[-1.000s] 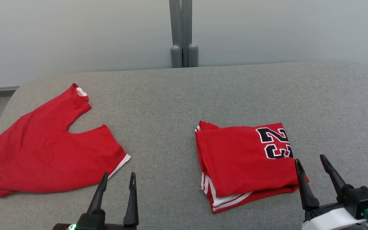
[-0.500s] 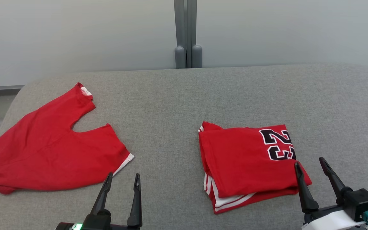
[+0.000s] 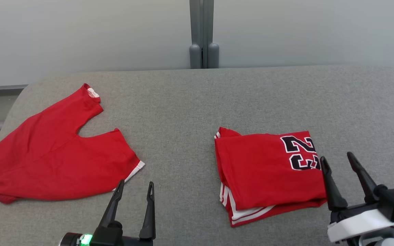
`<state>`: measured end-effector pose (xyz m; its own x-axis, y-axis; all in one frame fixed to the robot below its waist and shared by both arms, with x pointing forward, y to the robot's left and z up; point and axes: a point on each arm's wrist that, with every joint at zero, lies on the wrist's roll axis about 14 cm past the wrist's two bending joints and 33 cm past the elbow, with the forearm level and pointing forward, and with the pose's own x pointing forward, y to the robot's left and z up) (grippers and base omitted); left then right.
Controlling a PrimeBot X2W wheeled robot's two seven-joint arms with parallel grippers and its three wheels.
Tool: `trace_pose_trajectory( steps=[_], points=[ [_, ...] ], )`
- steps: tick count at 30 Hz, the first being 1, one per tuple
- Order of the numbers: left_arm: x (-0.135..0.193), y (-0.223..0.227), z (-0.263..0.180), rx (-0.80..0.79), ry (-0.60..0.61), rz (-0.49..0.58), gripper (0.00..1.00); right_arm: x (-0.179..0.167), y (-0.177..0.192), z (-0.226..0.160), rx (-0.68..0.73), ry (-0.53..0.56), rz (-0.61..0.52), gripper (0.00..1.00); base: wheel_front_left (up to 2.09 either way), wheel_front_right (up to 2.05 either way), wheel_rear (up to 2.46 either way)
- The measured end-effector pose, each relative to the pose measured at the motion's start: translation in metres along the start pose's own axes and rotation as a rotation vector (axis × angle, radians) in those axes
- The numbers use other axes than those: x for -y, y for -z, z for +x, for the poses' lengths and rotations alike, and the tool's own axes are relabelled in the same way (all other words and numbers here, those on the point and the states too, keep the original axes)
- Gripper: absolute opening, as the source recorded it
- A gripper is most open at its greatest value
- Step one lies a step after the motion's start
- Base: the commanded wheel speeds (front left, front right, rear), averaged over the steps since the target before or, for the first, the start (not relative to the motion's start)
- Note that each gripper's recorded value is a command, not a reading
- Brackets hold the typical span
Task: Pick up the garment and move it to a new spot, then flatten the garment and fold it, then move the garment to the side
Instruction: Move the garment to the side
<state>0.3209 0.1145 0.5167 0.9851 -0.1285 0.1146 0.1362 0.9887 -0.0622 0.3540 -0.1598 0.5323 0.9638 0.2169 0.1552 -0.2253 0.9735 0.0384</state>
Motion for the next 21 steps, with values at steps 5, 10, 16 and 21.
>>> trace_pose_trajectory(
  steps=[5,10,16,21],
  points=[
    [0.006,0.001,0.009,-0.001,0.025,-0.001,1.0,0.021,0.0,0.016,0.006,0.032,0.1,1.0,0.0,0.0,0.0],
    [0.009,0.004,0.021,-0.009,0.044,-0.004,1.0,0.041,0.02,0.033,-0.067,0.035,0.248,1.0,0.0,0.0,0.0],
    [0.011,0.012,0.036,-0.026,0.058,-0.008,1.0,0.071,0.042,0.051,-0.239,0.06,0.435,1.0,0.0,0.0,0.0],
    [0.01,0.02,0.049,-0.042,0.063,-0.01,1.0,0.07,0.074,0.053,-0.434,0.054,0.636,1.0,0.0,0.0,0.0]
  ],
)
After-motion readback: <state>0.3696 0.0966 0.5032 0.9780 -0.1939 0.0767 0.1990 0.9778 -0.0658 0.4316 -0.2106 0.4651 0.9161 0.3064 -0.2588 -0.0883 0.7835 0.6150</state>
